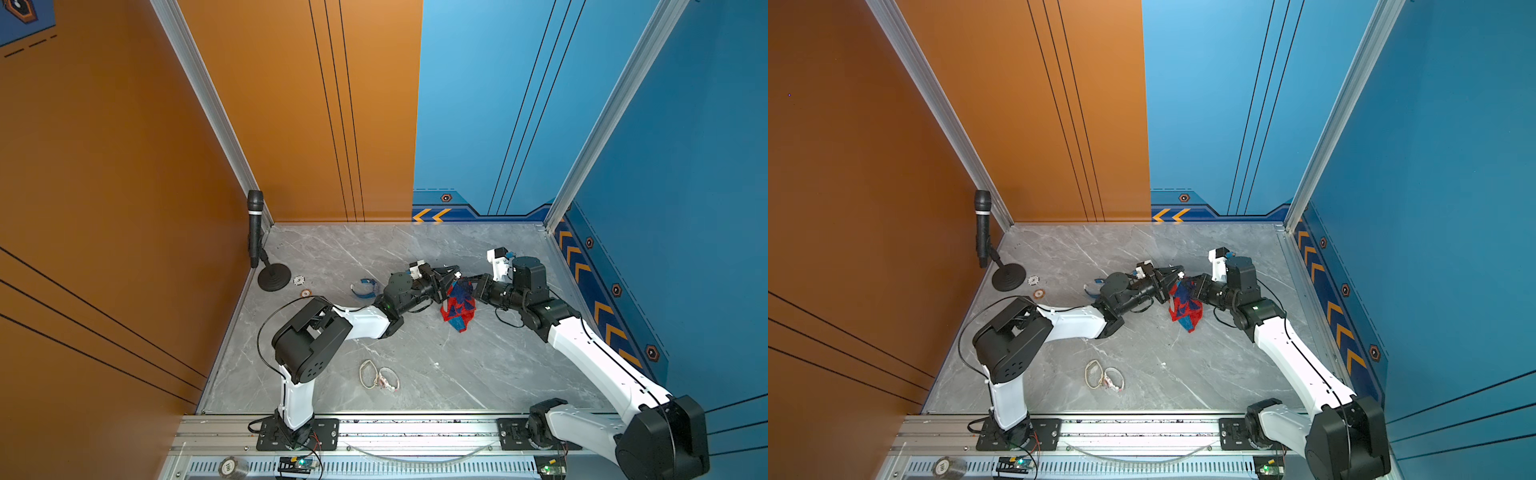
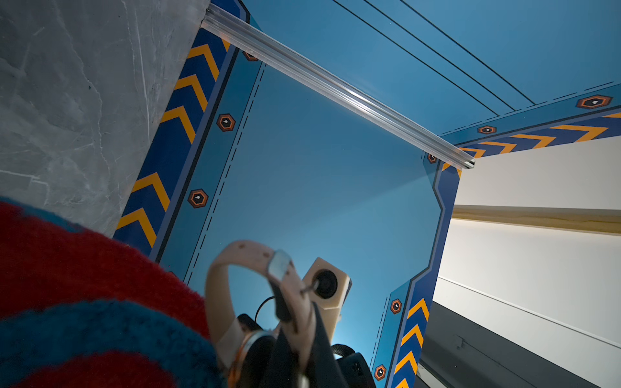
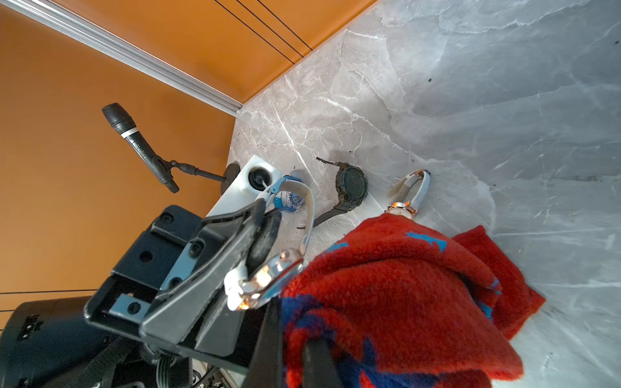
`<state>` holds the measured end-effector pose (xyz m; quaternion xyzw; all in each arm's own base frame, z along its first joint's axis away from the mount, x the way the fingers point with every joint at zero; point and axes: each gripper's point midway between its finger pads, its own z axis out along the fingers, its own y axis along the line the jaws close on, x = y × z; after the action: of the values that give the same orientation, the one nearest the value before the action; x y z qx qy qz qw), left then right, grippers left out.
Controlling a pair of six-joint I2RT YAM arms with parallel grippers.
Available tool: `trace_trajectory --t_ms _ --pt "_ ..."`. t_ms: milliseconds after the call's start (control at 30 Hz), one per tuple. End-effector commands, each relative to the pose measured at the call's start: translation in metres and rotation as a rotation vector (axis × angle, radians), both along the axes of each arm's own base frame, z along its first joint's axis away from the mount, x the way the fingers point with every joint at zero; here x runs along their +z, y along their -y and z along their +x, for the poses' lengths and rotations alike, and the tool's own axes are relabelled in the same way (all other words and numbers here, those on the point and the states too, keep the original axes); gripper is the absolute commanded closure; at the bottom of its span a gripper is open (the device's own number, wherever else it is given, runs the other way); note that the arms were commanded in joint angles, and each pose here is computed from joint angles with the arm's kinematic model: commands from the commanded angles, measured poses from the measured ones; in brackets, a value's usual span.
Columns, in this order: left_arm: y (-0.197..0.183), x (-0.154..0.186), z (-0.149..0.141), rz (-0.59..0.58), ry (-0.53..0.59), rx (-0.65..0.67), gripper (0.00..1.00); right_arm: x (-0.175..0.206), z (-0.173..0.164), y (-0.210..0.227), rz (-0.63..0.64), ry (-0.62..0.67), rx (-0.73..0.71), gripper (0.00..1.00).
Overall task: Wipe the watch dial
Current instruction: Wipe the dirt from the watch dial.
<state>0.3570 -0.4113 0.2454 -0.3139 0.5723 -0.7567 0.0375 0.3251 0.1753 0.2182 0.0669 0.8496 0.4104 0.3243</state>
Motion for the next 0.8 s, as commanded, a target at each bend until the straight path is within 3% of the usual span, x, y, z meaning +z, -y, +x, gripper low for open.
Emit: trace_trajectory --t_ms 0,233,600,767 --pt "0.008 0.011 -0.005 -0.021 0.036 -0.015 1.0 0.008 0.007 -0.003 0.031 0.043 0.011 1.0" --pt "0.01 0.009 -0.007 -0.018 0.034 -0.019 1.0 0.015 0.008 -0.006 0.055 0.053 0.024 1.0" --pt "0.01 0.0 -0.003 -0.021 0.02 -0.017 1.0 0.085 -0.013 -0.008 0.167 0.201 0.062 1.0" --pt "0.003 -0.004 -0.001 -0.021 0.016 -0.003 1.0 0.096 -0.02 0.006 0.125 0.241 0.018 1.0"
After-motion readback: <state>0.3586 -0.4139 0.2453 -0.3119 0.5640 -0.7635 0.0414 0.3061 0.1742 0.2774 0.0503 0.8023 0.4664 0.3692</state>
